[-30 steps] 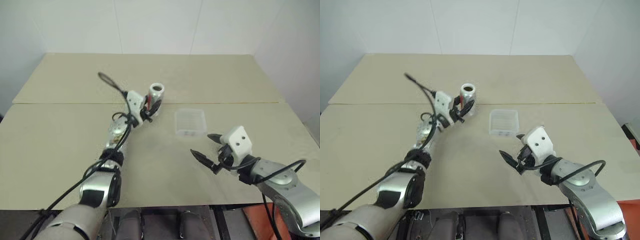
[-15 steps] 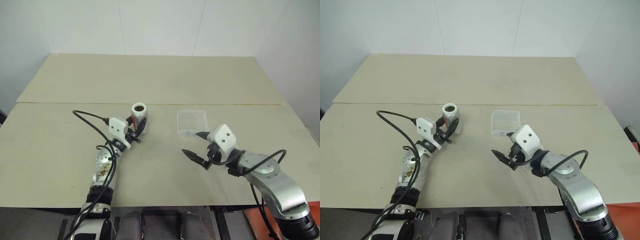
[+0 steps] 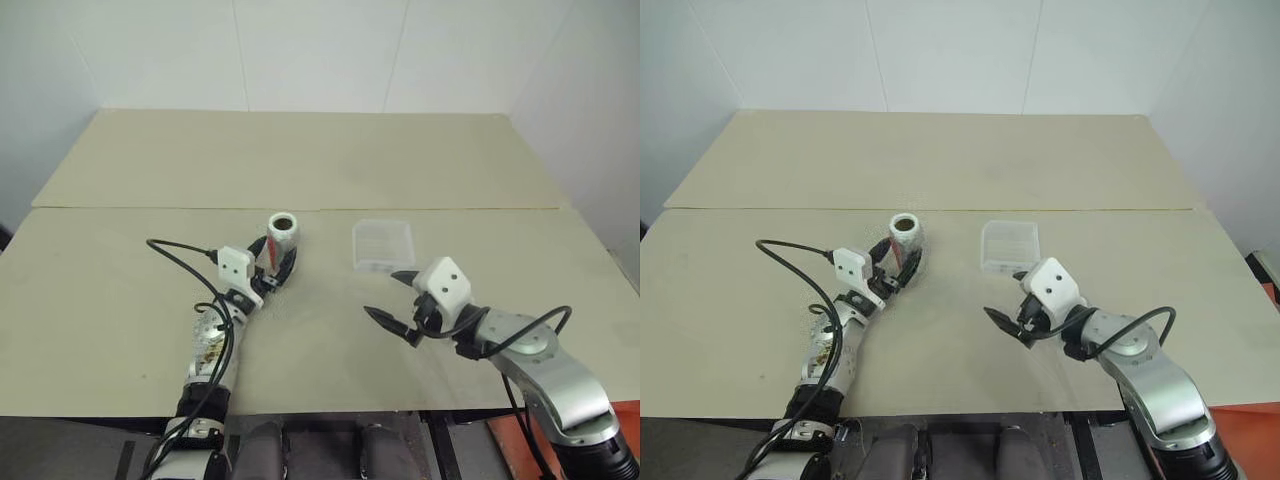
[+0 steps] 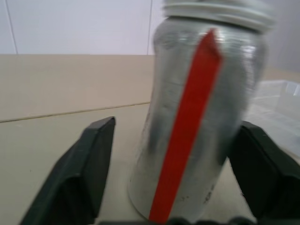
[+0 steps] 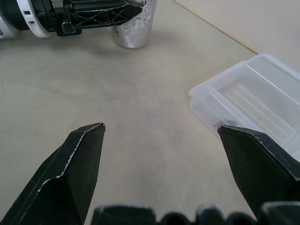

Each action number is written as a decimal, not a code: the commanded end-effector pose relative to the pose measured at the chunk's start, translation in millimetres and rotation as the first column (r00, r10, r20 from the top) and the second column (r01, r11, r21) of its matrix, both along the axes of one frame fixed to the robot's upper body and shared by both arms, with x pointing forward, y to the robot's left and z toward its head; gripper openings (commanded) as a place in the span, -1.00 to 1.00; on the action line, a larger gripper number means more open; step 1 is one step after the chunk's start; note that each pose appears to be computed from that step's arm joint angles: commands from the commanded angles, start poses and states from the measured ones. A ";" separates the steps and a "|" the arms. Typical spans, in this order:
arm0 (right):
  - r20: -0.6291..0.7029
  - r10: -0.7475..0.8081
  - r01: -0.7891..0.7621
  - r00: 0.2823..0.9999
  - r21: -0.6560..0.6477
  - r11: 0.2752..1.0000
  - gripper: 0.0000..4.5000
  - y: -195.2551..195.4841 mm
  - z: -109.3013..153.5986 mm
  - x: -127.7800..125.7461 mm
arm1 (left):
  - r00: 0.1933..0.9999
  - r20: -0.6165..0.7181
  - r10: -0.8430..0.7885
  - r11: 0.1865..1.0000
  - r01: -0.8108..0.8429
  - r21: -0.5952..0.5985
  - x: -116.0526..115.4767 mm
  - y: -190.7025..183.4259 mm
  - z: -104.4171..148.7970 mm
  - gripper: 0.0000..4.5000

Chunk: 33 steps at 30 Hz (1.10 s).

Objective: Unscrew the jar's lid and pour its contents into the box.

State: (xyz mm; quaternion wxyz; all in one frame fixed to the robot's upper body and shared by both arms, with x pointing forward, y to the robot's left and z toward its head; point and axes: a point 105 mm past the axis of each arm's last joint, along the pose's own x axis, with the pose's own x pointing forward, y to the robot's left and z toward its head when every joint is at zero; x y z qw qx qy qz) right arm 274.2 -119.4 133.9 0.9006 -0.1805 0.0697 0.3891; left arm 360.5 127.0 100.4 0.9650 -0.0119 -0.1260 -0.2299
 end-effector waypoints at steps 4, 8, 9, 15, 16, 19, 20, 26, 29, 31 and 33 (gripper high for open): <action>0.072 0.013 -0.013 0.997 -0.002 1.000 1.00 2.1 14.2 -2.3 | 0.997 0.073 -0.008 1.000 0.007 0.009 -14.3 1.0 15.4 0.84; 0.080 0.009 -0.009 0.997 -0.003 1.000 1.00 1.1 16.1 -1.3 | 0.997 0.073 -0.006 1.000 0.005 0.013 -28.3 9.4 16.5 0.84; 0.081 0.014 -0.014 0.997 0.003 1.000 1.00 1.6 18.0 -2.0 | 0.998 0.065 0.006 1.000 -0.007 0.018 -32.2 13.8 15.9 0.84; 0.075 0.053 -0.053 0.996 -0.004 0.999 1.00 -0.6 22.5 -7.4 | 1.000 0.015 0.021 0.999 -0.022 0.047 -63.1 39.8 14.6 0.84; 0.070 0.064 -0.063 0.995 -0.012 0.998 1.00 -4.3 22.7 -9.7 | 1.000 0.000 -0.003 0.999 0.003 0.051 -71.8 43.2 15.1 0.84; 0.054 0.107 -0.105 0.993 -0.045 0.993 1.00 -20.8 24.9 -18.4 | 0.989 -0.051 -0.142 0.986 0.146 0.076 -99.0 47.8 20.3 0.84; 0.052 0.129 -0.126 0.990 -0.060 0.990 1.00 -29.0 26.8 -22.6 | 0.976 -0.071 -0.205 0.973 0.211 0.092 -109.6 48.5 22.9 0.84; 0.086 0.263 -0.246 0.961 -0.166 0.955 1.00 -86.5 53.7 -50.5 | 0.900 -0.181 -0.397 0.890 0.426 0.162 -152.9 74.6 49.4 0.84; 0.086 0.313 -0.292 0.946 -0.196 0.936 1.00 -107.9 72.0 -62.3 | 0.858 -0.254 -0.447 0.843 0.499 0.200 -170.4 89.7 62.4 0.84; 0.082 0.321 -0.296 0.943 -0.228 0.928 1.00 -118.7 78.9 -66.0 | 0.839 -0.316 -0.443 0.820 0.522 0.235 -176.5 98.8 65.5 0.84; 0.076 0.300 -0.274 0.951 -0.249 0.929 1.00 -127.7 81.3 -65.6 | 0.815 -0.363 -0.451 0.796 0.551 0.251 -181.3 103.5 69.1 0.84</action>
